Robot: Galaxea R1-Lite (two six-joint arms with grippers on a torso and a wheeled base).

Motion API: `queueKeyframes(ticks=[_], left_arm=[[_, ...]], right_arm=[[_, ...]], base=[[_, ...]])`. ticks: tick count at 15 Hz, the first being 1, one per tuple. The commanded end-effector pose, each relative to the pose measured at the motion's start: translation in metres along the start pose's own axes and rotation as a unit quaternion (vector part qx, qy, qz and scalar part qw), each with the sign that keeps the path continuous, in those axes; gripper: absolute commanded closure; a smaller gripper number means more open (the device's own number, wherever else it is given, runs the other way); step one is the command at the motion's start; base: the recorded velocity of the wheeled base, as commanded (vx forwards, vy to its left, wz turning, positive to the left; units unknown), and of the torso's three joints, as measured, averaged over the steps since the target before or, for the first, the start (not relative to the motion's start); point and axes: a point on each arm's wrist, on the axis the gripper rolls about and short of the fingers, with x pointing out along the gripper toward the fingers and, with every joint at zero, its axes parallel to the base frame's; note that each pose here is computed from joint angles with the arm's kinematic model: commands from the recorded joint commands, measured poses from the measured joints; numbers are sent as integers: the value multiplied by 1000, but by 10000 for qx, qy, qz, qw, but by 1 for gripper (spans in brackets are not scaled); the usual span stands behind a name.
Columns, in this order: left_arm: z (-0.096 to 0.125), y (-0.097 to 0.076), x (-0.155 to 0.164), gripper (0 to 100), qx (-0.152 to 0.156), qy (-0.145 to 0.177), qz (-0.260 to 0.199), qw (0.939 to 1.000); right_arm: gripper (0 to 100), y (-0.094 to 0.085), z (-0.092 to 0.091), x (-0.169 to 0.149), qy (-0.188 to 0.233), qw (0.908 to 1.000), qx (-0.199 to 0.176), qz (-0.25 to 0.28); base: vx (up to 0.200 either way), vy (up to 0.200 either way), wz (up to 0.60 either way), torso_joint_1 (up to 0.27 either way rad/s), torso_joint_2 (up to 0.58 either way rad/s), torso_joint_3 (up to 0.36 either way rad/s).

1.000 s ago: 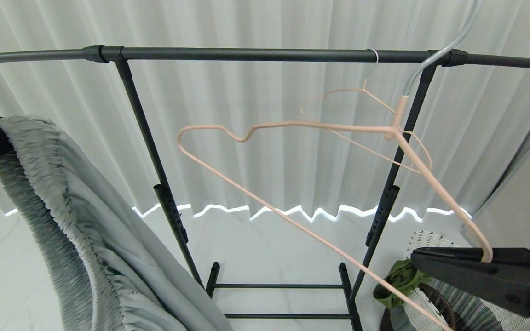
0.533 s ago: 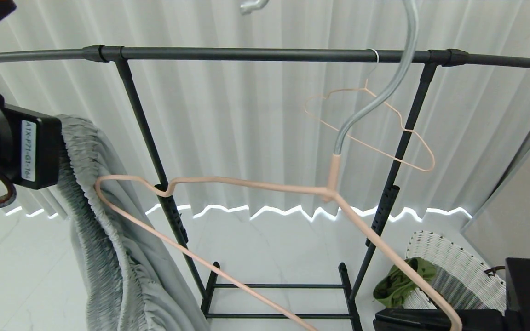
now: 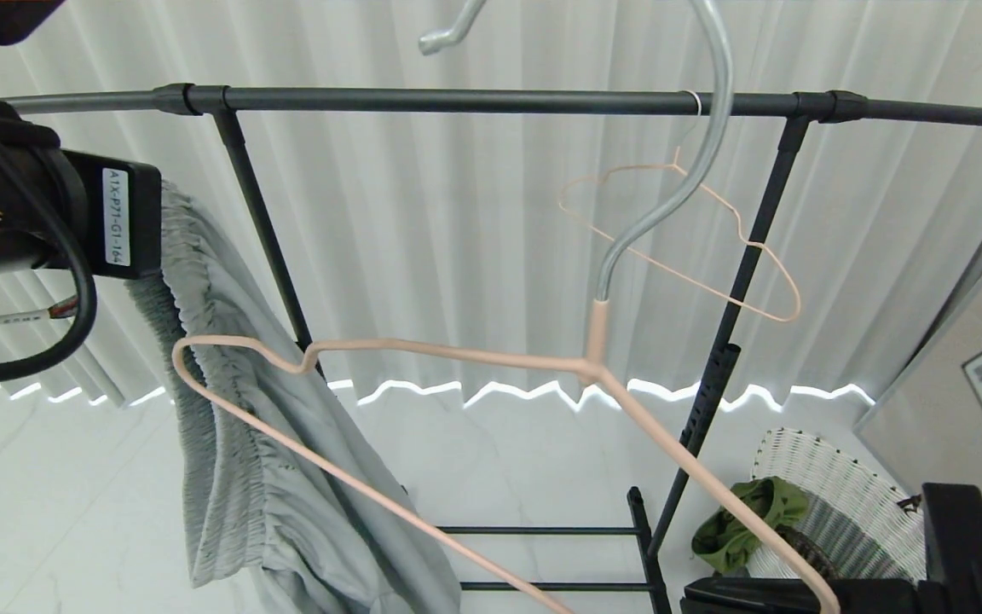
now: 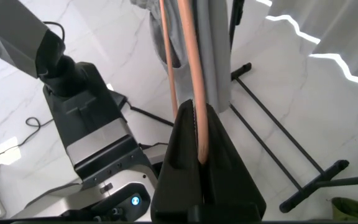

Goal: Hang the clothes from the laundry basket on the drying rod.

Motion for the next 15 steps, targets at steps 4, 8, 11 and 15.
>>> queueKeyframes(ticks=[4, 8, 11, 15], left_arm=[[0, -3, 6, 100, 49, 65, 29, 10000], [-2, 2, 11, 100, 25, 162, 249, 9996], [0, -9, 0, 100, 100, 3, -98, 9999], [1, -14, -3, 100, 129, -36, -224, 9997]], right_arm=[[100, -1, 0, 3, 32, 10000, 7, -49], [100, -1, 0, 4, 32, 10000, 7, -49], [100, -4, 0, 14, 96, 9996, 48, -250], [100, -14, 15, 48, -296, 9974, 304, -578]], base=[[0, 0, 0, 0, 0, 0], [0, 0, 0, 0, 0, 0], [0, 0, 0, 0, 0, 0], [0, 0, 0, 0, 0, 0]])
